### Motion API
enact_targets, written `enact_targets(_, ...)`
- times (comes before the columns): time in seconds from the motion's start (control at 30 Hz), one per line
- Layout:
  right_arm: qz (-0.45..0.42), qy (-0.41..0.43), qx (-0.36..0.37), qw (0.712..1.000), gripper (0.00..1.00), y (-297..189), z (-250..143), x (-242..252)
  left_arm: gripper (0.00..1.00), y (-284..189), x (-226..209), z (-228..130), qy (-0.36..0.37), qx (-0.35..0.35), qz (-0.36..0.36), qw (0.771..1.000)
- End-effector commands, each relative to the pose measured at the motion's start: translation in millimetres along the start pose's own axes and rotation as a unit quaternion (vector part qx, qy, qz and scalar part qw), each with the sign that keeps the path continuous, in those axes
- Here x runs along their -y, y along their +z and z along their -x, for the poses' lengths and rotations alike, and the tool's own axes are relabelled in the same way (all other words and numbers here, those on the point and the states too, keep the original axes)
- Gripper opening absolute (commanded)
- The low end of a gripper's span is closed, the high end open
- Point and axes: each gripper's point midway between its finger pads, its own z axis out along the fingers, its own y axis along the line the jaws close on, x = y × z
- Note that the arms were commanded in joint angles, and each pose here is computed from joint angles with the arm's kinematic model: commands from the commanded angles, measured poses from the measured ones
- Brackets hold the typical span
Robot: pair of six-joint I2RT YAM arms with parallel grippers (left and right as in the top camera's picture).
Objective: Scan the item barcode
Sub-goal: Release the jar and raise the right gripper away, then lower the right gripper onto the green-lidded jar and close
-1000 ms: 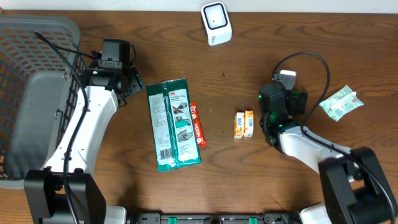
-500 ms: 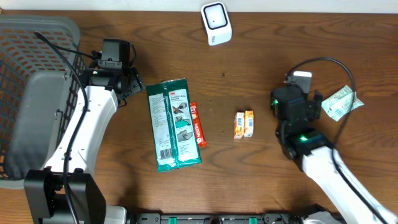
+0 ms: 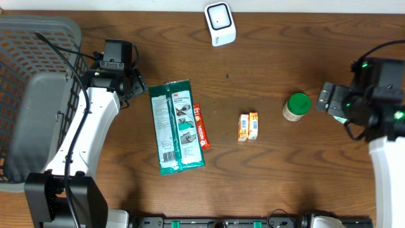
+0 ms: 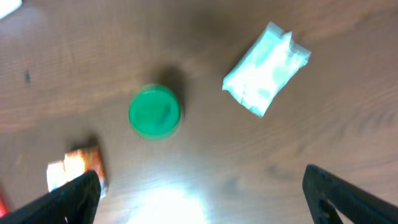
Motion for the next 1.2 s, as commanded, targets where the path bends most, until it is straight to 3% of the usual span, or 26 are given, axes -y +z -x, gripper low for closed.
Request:
enact_targets(0.0,0.071,-0.015,-0.075,0.995,0.99,17.3,-13.2,-19.0,0.85,-1.2,-2.8,2.6,0.005,0.006,0.009,1.000)
enact_targets(0.23,0.061,-0.030,-0.206,0.976,0.99,67.6,-46.8,-21.9,0.85,-1.2,-2.8,2.6,0.005,0.006,0.009,1.000)
enact_targets(0.93,0.074,-0.052,-0.138,0.986,0.99,87.8,-14.5,-41.2,0.85,-1.2,-2.8,2.6,0.005,0.006,0.009,1.000)
enact_targets(1.07,0.106,-0.124,-0.138,0.977,0.99,85.9,-18.7,-51.1,0.85,-1.2,-2.8,2.6,0.005,0.006,0.009,1.000)
enact_targets(1.17,0.113,-0.151,-0.133,0.973,0.91,87.0,-18.8,-58.0,0.85,-1.2,-2.8,2.6,0.005,0.006,0.009,1.000)
